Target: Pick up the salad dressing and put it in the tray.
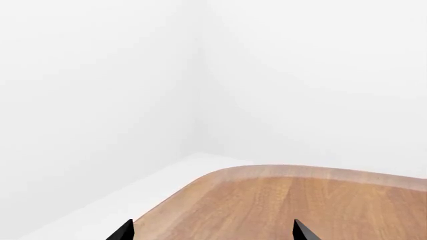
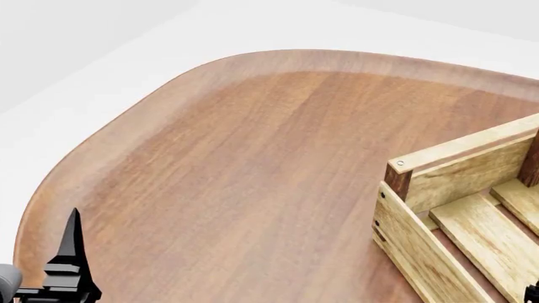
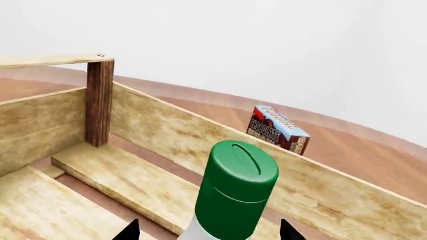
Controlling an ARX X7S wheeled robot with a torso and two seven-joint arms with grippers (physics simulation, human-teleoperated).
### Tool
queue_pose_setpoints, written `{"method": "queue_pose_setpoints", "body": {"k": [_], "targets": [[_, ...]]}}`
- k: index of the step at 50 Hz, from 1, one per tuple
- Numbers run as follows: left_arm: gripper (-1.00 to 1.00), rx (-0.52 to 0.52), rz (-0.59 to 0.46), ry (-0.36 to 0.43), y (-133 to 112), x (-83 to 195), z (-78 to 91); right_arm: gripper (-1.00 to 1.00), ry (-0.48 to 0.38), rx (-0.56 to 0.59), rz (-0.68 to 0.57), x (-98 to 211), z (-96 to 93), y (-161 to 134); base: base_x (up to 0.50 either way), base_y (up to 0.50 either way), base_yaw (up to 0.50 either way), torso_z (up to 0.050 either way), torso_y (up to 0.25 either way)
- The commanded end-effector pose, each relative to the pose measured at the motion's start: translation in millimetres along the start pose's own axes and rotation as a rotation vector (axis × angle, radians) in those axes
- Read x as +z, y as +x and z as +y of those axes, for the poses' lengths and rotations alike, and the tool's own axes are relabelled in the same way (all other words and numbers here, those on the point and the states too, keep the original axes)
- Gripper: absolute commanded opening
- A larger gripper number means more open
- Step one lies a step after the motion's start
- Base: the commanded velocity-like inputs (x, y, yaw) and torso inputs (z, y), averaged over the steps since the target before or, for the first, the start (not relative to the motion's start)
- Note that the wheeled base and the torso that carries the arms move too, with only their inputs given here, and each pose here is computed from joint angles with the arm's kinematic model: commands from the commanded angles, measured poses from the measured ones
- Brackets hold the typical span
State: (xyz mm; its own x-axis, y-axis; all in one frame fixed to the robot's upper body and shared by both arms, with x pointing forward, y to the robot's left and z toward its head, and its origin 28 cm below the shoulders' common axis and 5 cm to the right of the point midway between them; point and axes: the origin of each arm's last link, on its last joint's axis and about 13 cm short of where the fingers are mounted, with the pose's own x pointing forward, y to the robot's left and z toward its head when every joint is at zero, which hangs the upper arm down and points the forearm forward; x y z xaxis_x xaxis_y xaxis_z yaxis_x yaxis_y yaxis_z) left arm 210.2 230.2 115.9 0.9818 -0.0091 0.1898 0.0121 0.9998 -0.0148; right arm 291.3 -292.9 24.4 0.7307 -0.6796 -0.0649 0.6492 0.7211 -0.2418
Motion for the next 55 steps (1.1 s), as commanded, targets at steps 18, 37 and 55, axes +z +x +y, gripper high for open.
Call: {"method": "queue_pose_setpoints", "body": {"k": [18, 37, 55], "targets": [[1.0, 0.001, -0.019, -0.008, -0.2, 5.8, 1.0, 1.0, 0.006, 0.047, -0.328, 77.9, -20.4, -63.2, 0.0, 0.0, 0.0, 0.0, 0.0], [1.0, 0.071, -0.241, -0.15, -3.1, 21.8, 9.1, 1.0, 0.152, 0.061, -0.76, 131.6, -34.4, -143.8, 0.0, 0.0, 0.0, 0.0, 0.0], [1.0, 0.095, -0.545, -0.233, -19.7, 36.3, 7.7, 1.0, 0.473, -0.185, -1.114, 142.5, -53.5, -205.3, 0.0, 0.0, 0.0, 0.0, 0.0]]}}
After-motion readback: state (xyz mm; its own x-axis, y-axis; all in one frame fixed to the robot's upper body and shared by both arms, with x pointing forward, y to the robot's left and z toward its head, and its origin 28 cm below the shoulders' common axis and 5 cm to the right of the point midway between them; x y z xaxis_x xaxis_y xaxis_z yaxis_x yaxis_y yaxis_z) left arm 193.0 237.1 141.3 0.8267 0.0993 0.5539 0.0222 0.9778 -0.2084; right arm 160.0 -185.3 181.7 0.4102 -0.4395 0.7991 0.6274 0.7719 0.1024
